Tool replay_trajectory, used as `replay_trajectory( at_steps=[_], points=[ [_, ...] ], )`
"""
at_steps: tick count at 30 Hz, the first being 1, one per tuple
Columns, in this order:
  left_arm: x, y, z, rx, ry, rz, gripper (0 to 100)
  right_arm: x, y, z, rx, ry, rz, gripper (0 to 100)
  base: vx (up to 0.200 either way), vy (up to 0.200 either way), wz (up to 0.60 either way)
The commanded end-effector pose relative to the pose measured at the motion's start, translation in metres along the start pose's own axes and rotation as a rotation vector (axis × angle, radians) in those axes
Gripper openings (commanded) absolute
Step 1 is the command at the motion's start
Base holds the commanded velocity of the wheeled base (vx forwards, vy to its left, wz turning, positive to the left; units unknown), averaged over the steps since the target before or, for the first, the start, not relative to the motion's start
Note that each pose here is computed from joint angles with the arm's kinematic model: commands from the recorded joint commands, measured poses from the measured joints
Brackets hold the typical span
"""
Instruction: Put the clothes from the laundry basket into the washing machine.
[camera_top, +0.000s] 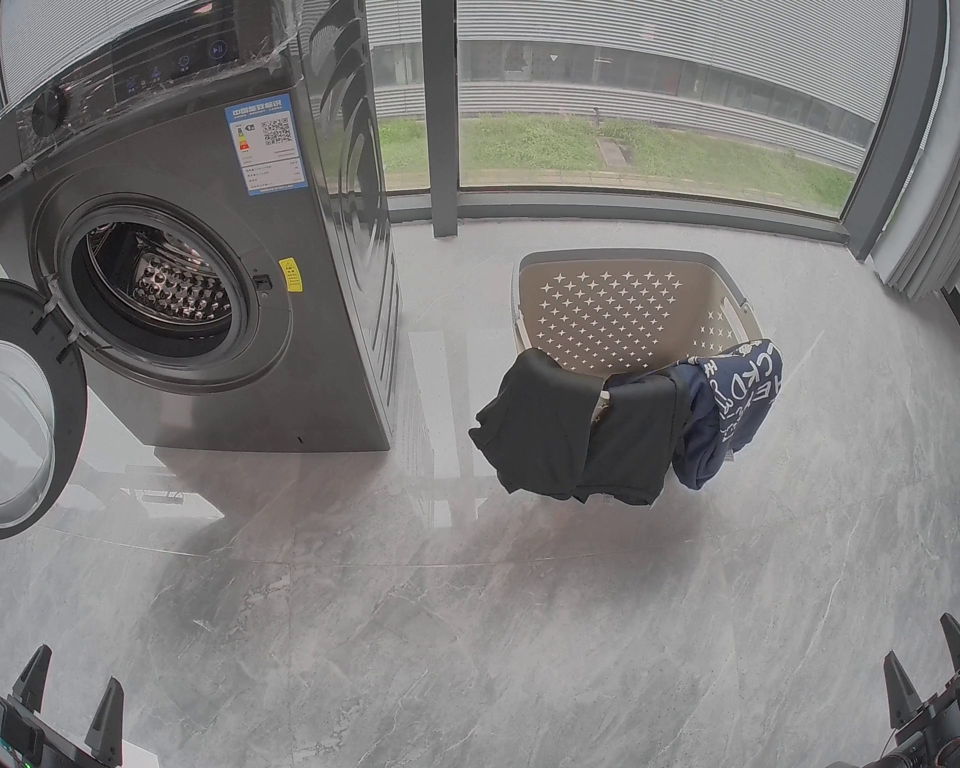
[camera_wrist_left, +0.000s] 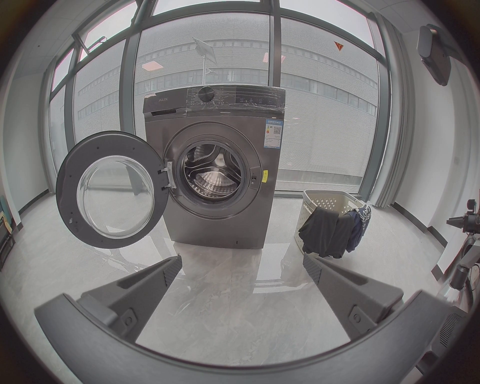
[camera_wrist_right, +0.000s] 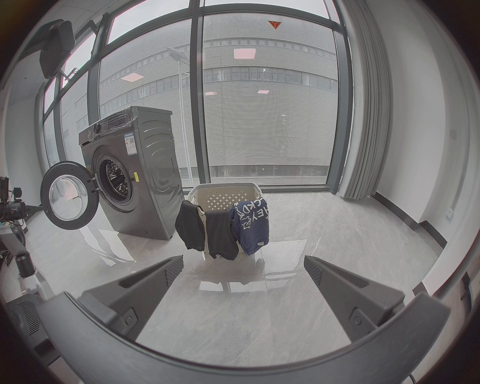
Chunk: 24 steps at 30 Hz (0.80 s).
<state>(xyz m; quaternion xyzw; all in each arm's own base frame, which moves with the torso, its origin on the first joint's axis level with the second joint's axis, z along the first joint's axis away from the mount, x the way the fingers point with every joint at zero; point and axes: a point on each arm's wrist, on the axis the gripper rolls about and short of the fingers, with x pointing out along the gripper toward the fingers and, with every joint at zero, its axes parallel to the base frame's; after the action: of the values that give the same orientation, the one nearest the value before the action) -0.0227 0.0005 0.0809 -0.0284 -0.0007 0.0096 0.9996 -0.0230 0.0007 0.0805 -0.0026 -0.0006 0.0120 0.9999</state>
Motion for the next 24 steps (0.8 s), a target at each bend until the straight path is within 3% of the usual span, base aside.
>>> replay_trajectory(
  at_steps=[1, 4, 13, 24],
  points=[
    [0.0005, 0.0003, -0.0046, 0.000, 0.007, 0.003, 100, 0.0005, 0.0000, -0.0051, -0.001, 0.007, 0.001, 100, 0.200, 0.000, 0.00],
    [0.0005, 0.0003, -0.0046, 0.000, 0.007, 0.001, 100, 0.0005, 0.0000, -0.0051, -0.001, 0.007, 0.001, 100, 0.200, 0.000, 0.00],
    [0.0005, 0.0003, -0.0046, 0.000, 0.007, 0.003, 100, 0.0005, 0.0000, -0.0051, -0.001, 0.007, 0.001, 100, 0.000, 0.000, 0.00],
    [0.0005, 0.0003, -0.0046, 0.000, 0.007, 0.004, 100, 0.0005, 0.0000, -0.0051, -0.001, 0.007, 0.001, 100, 0.000, -0.200, 0.00]
  ],
)
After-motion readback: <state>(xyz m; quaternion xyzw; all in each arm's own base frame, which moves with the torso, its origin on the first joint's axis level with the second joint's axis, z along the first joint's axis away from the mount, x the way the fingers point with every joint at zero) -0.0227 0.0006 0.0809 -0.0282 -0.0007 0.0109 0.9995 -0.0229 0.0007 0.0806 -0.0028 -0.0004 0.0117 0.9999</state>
